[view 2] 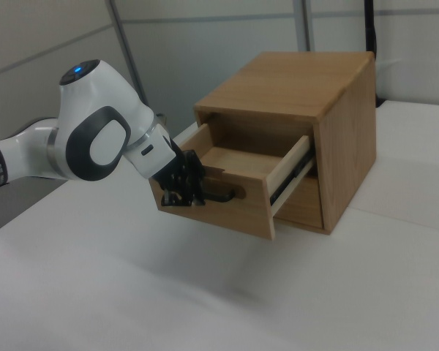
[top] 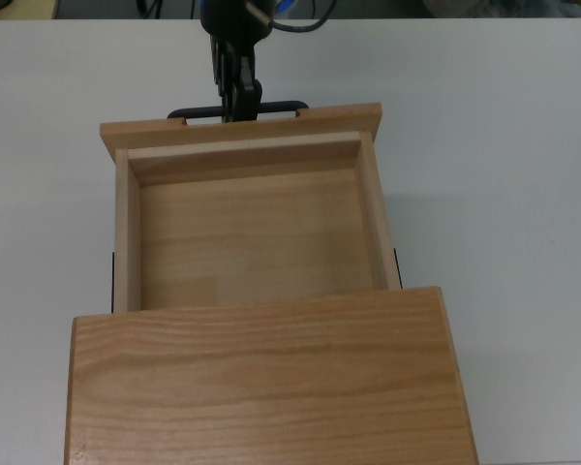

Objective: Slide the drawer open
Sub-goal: 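Pull the handle outward, sliding the upper drawer out of the cabinet, then open the gripper to release the drawer handle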

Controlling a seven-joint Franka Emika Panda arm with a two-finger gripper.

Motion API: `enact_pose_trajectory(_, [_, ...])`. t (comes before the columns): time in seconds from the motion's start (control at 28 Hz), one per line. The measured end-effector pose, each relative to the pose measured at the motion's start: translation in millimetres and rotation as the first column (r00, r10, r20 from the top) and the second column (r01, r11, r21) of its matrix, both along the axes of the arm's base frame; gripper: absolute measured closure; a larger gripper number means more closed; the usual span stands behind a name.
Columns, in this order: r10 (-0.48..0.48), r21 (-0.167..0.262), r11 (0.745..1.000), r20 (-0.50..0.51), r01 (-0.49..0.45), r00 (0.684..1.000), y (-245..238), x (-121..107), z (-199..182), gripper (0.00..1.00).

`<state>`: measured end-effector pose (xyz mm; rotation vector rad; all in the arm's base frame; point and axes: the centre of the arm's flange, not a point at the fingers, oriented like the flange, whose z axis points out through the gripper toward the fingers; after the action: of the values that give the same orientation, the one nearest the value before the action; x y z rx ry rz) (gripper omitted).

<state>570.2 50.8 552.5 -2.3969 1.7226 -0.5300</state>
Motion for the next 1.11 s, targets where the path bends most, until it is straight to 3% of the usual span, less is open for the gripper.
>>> enact_pose_trajectory(0.32, [-0.001,0.014,1.0,-0.02,0.001,1.0,-3,-26,4,0.93])
enact_pose_trajectory(0.68, [-0.005,0.031,0.999,-0.047,0.006,0.999,-3,-38,5,0.92])
enact_pose_trajectory(0.79, [0.016,0.023,1.0,-0.079,-0.015,0.997,-3,-42,5,0.81])
enact_pose_trajectory(1.11, [0.05,0.01,0.999,-0.049,-0.049,0.998,-5,-60,41,0.44])
